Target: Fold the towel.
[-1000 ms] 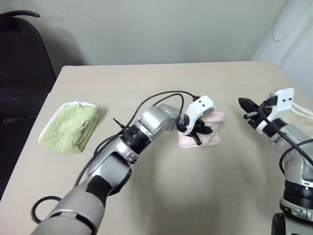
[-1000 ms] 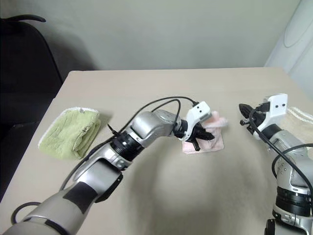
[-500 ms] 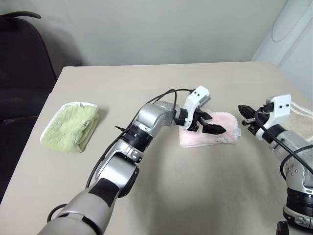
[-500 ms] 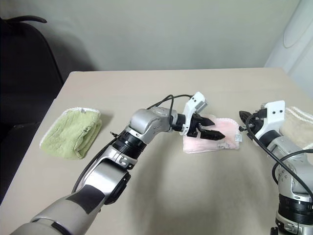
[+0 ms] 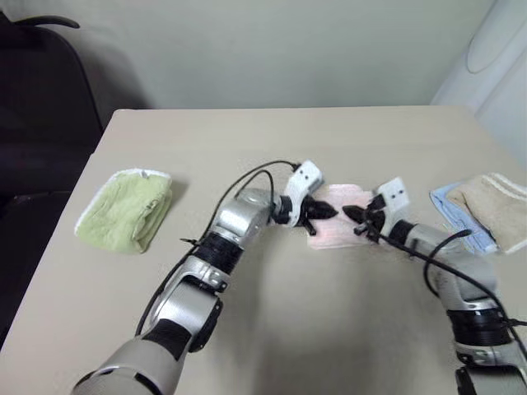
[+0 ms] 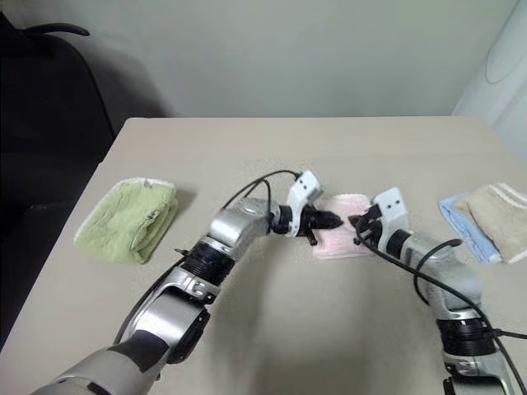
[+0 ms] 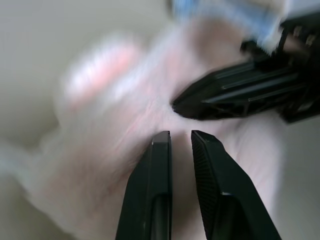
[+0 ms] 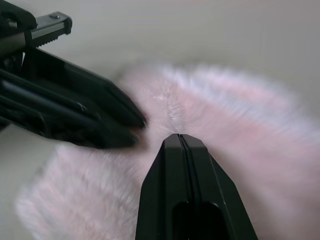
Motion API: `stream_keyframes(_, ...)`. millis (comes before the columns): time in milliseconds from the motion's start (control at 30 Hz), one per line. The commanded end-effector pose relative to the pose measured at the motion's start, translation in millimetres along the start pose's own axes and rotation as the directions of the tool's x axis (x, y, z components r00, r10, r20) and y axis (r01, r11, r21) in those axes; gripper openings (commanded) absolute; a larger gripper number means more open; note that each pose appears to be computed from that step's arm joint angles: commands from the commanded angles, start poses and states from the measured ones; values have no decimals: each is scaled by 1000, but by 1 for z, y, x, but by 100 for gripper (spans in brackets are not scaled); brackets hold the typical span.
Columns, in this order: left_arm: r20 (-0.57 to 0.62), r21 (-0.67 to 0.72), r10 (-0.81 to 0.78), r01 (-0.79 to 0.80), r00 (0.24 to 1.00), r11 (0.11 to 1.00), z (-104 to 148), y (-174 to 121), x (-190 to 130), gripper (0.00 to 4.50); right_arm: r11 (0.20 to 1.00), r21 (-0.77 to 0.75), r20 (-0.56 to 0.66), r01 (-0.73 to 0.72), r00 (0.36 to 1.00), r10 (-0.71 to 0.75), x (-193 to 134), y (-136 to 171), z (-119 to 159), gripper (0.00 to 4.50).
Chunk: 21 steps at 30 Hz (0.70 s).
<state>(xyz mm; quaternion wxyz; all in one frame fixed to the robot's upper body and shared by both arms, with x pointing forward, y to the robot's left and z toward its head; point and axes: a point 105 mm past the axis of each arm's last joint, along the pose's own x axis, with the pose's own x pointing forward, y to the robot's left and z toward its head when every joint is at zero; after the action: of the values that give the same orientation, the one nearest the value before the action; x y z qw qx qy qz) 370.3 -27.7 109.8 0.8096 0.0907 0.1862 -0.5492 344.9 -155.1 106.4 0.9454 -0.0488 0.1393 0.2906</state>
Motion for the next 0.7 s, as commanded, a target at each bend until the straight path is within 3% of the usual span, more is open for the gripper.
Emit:
stream_keyframes(33,-74,22,65,-64,995,998,-19,11,6,97,999,-33,0,23,1000,-23,4,-6,-6,0)
stream_keyframes(100,-103,19,96,-95,990,995,-31,17,5,97,999,-49,-15,22,1000,-23,5,-5,-12,0)
stream_keyframes(200,-22,-20,69,-69,997,997,-21,15,1,97,997,-67,4,23,1000,-22,2,-4,-9,0)
stream_keyframes(300,309,-136,21,22,951,990,41,9,-29,97,996,-84,130,26,991,-15,-14,-1,24,0)
stream_keyframes(367,423,-187,41,43,905,981,64,12,-53,97,996,-89,189,19,982,-1,-27,1,42,0)
stream_keyframes(533,510,-310,129,42,850,950,79,24,-95,97,994,-110,237,14,971,12,-52,3,63,0)
stream_keyframes(700,414,-437,195,6,889,899,53,32,-109,97,989,-129,242,65,970,-32,-63,-9,72,0)
